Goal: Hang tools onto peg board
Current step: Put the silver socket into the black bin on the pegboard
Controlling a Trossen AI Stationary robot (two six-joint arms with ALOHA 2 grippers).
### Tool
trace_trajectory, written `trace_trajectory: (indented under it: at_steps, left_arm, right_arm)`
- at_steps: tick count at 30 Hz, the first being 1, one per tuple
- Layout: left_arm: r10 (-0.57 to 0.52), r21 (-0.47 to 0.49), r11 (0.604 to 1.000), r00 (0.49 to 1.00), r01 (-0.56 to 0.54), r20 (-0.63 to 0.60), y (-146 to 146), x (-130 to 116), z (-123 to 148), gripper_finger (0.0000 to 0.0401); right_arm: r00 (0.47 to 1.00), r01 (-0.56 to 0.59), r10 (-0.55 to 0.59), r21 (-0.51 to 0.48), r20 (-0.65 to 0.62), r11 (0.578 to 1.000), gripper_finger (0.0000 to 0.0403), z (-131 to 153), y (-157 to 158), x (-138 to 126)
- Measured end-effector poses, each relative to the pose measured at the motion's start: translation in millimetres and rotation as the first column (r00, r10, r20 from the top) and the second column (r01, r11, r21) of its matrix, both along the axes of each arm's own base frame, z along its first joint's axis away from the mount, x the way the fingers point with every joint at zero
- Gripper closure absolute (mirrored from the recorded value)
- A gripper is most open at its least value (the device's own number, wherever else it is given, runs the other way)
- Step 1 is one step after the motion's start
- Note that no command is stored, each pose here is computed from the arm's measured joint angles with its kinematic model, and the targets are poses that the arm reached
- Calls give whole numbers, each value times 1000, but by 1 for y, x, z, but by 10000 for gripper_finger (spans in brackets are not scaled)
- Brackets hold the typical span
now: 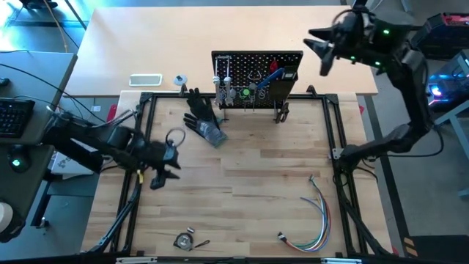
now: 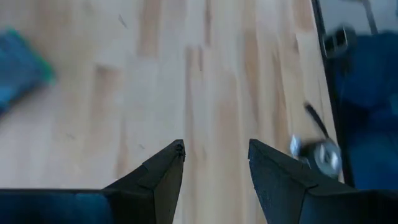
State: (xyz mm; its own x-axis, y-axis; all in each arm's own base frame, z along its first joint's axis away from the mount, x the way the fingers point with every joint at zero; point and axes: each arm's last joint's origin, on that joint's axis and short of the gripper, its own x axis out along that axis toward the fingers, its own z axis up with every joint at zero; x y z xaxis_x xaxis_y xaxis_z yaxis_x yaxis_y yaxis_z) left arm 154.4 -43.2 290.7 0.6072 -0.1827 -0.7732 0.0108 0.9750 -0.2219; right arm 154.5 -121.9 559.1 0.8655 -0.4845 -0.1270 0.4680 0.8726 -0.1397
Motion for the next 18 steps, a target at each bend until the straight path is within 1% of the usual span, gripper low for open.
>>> trace_trajectory:
  at_steps: [3,6,7,10,13,18]
  left_arm:
    - [-51,-37,998,998,50,-26,-16,-2,-18,229]
    - [-98,-87,991,995,99,11,-34,1,-40,229]
    - [-102,-103,989,994,104,24,-40,2,-47,229]
    - [-52,-141,988,997,58,50,-52,8,-66,229]
    - [-51,-156,986,999,53,17,-65,13,-81,229]
    - [-126,-159,980,991,117,-45,-89,17,-101,229]
  right_arm:
    - [1000,-16,17,-23,13,1000,252,5,12,-11]
    - [999,-45,45,-31,6,998,252,6,24,-18]
    - [998,-56,56,-29,4,998,252,6,28,-20]
    - [996,-83,83,-18,-9,996,252,5,36,-23]
    - [993,-115,114,-8,-34,993,252,3,42,-23]
    - [977,-184,184,10,-105,983,252,-4,51,-20]
